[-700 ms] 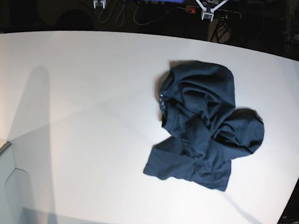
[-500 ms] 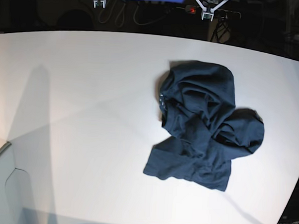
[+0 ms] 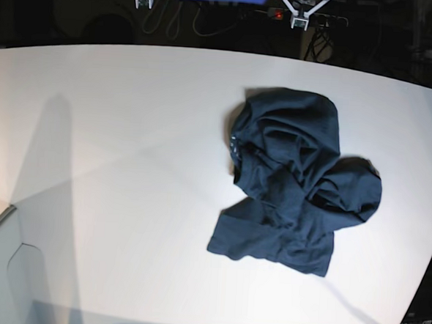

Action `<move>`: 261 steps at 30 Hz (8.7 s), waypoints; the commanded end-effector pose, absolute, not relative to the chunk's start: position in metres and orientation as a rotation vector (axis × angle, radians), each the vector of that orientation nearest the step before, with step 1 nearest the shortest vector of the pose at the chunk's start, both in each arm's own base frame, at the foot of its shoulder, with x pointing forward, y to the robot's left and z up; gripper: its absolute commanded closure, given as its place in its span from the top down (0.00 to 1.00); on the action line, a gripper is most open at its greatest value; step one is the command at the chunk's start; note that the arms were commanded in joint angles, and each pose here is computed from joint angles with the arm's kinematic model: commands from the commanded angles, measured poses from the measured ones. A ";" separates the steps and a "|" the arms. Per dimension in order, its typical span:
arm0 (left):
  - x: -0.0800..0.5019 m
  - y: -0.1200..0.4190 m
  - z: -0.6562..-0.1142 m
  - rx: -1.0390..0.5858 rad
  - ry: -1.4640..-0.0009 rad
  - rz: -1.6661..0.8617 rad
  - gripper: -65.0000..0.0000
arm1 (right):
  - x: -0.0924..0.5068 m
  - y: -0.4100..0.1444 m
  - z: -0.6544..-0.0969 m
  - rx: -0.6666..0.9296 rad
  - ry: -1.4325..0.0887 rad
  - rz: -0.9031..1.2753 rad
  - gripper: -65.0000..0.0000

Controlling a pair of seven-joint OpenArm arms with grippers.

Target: Layout the t-shirt on the table in an organized manner, then fold the t-shirt properly

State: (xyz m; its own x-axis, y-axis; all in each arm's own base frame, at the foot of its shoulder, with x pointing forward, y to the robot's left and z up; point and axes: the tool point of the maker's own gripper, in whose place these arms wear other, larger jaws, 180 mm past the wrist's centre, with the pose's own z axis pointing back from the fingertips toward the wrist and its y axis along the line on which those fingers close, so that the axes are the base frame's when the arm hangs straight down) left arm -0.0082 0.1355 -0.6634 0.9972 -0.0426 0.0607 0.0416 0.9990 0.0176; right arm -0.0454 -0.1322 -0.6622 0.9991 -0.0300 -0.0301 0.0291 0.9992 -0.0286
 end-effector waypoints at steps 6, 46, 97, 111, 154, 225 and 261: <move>-0.035 0.139 -0.662 0.020 -0.033 -0.041 0.00 | -0.064 -0.132 -0.660 -0.015 0.051 -0.031 0.00; 0.157 0.125 -0.366 -0.026 -0.949 -0.114 0.42 | 0.105 -0.106 -0.379 0.064 -0.814 0.130 0.03; 0.352 0.295 -0.468 -0.027 -0.848 0.397 0.35 | 0.180 0.017 -0.377 0.313 -0.792 0.337 0.38; 0.291 0.286 -0.454 0.026 -0.878 0.300 0.00 | 0.243 0.088 -0.406 0.350 -0.790 0.482 0.38; 0.226 0.269 -0.363 0.095 -1.080 0.342 0.00 | 0.330 -0.178 -0.342 -0.105 -1.025 -0.057 0.00; 0.327 0.243 -0.260 0.027 -1.408 0.226 0.00 | 0.273 -0.200 -0.366 -0.167 -0.924 -0.027 0.00; 0.410 0.251 -0.179 -0.030 -1.631 0.261 0.00 | 0.331 -0.265 -0.260 -0.297 -1.218 -0.193 0.00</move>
State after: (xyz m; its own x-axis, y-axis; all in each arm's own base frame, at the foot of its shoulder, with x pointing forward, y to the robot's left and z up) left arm 0.4100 0.2475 -0.2043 0.0003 0.1981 0.9802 -0.1438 0.9700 -0.1960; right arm 0.3268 -0.2612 -0.2785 0.3906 -0.0174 0.9204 0.2943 0.9497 -0.1069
